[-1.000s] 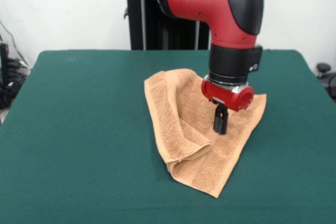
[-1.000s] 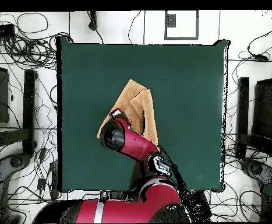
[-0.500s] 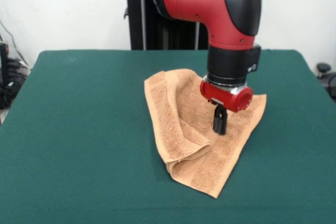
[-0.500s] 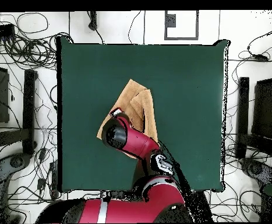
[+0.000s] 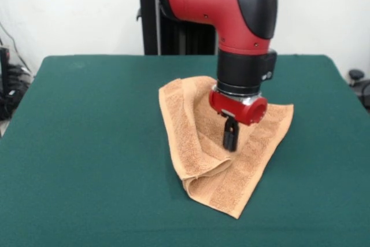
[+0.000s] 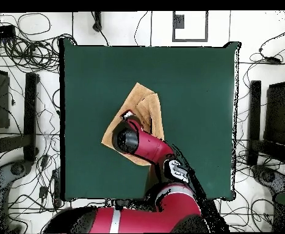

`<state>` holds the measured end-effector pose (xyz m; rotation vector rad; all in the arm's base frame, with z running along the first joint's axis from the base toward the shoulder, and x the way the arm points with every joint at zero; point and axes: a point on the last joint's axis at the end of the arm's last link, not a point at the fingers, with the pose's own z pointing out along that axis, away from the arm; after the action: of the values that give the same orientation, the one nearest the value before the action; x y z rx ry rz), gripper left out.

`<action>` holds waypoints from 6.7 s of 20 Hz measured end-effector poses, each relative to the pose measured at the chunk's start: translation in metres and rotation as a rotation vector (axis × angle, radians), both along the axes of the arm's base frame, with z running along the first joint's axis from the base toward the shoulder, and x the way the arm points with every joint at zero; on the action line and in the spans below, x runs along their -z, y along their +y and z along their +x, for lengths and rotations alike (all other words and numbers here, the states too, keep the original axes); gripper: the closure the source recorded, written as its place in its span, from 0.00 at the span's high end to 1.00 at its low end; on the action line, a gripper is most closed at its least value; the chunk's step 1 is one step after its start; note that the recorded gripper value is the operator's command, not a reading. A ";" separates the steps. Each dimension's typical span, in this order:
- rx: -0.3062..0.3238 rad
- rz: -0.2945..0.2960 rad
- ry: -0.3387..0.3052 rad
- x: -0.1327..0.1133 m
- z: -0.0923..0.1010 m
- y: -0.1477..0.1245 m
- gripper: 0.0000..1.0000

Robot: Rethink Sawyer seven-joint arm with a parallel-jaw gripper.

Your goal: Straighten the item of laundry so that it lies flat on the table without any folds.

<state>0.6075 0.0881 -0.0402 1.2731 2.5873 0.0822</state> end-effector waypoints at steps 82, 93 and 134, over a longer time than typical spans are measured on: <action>-0.135 -0.055 0.018 -0.049 0.028 -0.146 0.00; -0.107 -0.034 0.032 -0.058 0.031 -0.141 0.00; -0.005 0.120 0.151 0.002 -0.012 0.036 0.00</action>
<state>0.5955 0.1238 -0.0424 1.3632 2.7507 0.1500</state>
